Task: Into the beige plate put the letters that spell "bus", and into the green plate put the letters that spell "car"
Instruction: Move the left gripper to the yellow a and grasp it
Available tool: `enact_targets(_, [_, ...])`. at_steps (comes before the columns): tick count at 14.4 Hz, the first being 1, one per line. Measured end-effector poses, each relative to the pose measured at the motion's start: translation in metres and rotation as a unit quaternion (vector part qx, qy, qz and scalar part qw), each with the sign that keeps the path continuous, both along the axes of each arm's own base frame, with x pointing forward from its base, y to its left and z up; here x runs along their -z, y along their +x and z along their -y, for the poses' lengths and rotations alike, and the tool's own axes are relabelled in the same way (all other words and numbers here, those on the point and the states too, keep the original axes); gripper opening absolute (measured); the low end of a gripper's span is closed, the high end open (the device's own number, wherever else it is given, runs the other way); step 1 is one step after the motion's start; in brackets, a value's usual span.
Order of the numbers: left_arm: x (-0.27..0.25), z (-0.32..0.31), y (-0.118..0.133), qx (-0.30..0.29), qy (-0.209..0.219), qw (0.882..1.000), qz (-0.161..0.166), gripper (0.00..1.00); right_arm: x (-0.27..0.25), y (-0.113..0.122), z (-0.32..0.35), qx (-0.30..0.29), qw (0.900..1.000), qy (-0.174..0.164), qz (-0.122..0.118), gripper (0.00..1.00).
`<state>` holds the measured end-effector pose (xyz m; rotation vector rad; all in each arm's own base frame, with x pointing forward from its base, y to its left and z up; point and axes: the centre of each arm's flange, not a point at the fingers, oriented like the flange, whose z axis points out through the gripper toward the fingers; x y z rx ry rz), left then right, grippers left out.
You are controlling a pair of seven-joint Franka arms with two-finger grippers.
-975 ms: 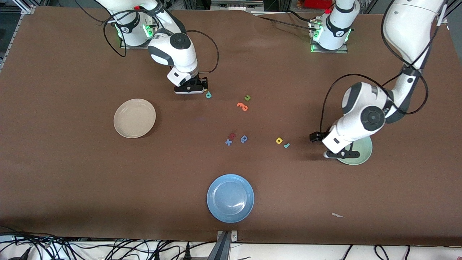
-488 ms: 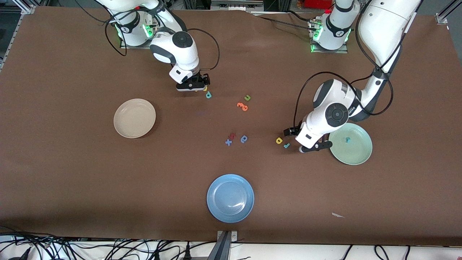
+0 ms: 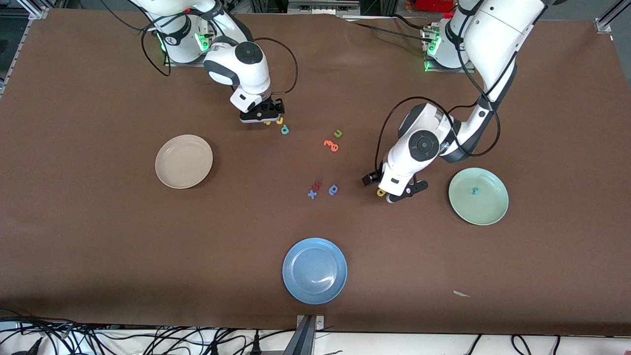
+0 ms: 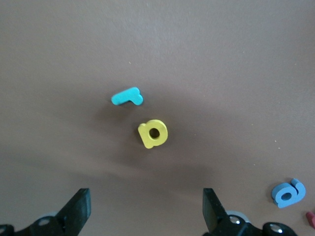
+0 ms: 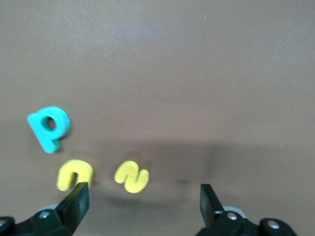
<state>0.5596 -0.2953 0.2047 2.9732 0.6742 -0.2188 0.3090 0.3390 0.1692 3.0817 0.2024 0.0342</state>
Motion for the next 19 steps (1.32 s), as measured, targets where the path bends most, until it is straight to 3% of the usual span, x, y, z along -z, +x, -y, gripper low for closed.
enact_targets(6, [0.018, -0.005, 0.024, -0.027, 0.035, 0.998, 0.037, 0.98, 0.008, -0.002, 0.019, -0.008, 1.0, 0.013, 0.001, 0.98])
enact_targets(9, [0.021, -0.004, 0.028, -0.039, 0.038, 0.998, 0.039, 0.97, 0.002, 0.002, 0.013, -0.005, 0.999, 0.031, 0.009, 0.96])
enact_targets(14, [0.03, -0.003, 0.026, -0.044, 0.039, 0.998, 0.032, 0.82, 0.004, 0.001, 0.011, -0.017, 0.999, 0.035, 0.011, 0.93])
enact_targets(17, [0.034, -0.004, 0.025, -0.05, 0.041, 0.998, 0.028, 0.78, 0.006, -0.002, 0.011, -0.027, 0.999, 0.033, 0.011, 0.91])
enact_targets(19, [0.036, -0.003, 0.025, -0.051, 0.041, 0.997, 0.027, 0.64, 0.007, -0.001, 0.012, -0.03, 0.999, 0.033, 0.013, 0.88])
